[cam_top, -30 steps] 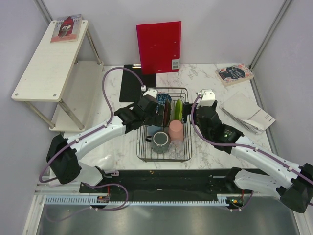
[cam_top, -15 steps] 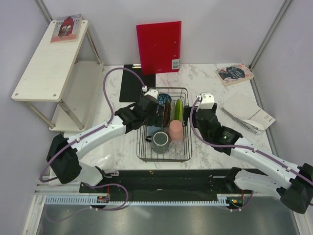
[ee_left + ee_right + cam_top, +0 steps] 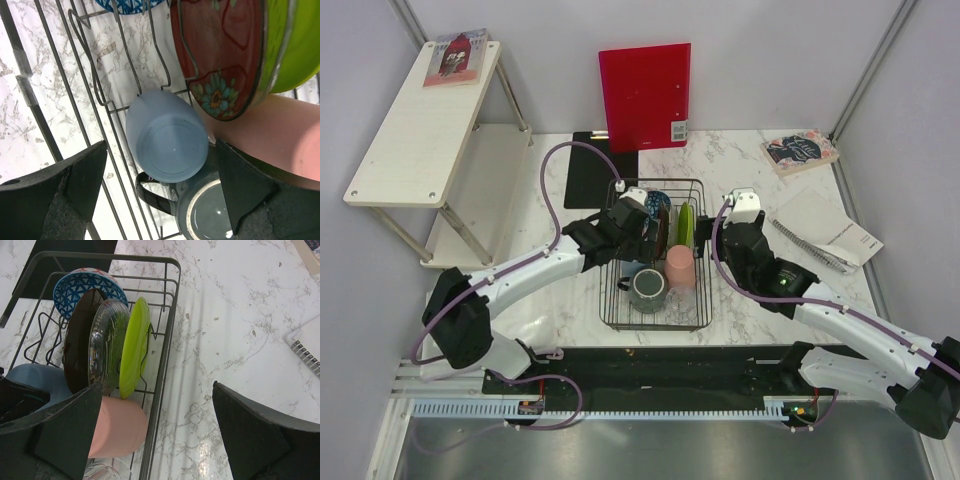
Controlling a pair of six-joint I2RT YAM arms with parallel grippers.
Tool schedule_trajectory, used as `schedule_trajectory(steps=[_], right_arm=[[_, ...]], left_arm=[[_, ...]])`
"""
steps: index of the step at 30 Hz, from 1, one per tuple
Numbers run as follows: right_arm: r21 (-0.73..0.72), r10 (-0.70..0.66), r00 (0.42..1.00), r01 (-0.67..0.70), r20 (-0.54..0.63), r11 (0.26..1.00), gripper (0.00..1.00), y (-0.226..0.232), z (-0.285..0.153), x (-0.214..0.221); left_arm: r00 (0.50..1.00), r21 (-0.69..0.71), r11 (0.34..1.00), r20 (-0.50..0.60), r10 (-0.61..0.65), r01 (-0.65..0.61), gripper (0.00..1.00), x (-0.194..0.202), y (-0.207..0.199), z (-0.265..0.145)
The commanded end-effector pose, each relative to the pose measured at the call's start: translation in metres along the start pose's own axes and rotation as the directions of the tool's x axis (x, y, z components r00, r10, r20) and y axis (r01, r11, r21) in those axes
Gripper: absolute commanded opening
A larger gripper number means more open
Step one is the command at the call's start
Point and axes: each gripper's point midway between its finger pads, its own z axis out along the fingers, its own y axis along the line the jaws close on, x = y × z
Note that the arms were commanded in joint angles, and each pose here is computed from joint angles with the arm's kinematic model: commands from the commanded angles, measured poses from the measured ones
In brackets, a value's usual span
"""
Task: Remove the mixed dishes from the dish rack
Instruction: Pick up the cup from the dish rack.
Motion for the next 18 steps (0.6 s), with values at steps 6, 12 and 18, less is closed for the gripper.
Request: schedule_trajectory(steps=[6, 12, 18], right_arm=[[-0.013, 0.009, 1.0, -0.009, 0.016, 1.0, 0.98, 0.004, 0.001, -0.004], [-0.006, 0.009, 1.0, -0.009, 0.017, 1.0, 0.98, 0.001, 0.001, -0.003], [-0.008, 0.011, 1.0, -0.011, 0.018, 1.0, 0.98, 0.002, 0.0, -0.004]], left_arm=[[1.0, -0.032, 0.999, -0.004, 0.004, -0.004, 0.84, 0.008, 0.002, 0.018], [0.999, -0.038, 0.999, 0.044, 0.0, 0.002, 0.58, -0.003, 0.005, 0.012], [0.995, -0.021, 1.0, 0.104, -0.001, 0.003, 0.15, -0.018, 0.007, -0.01]])
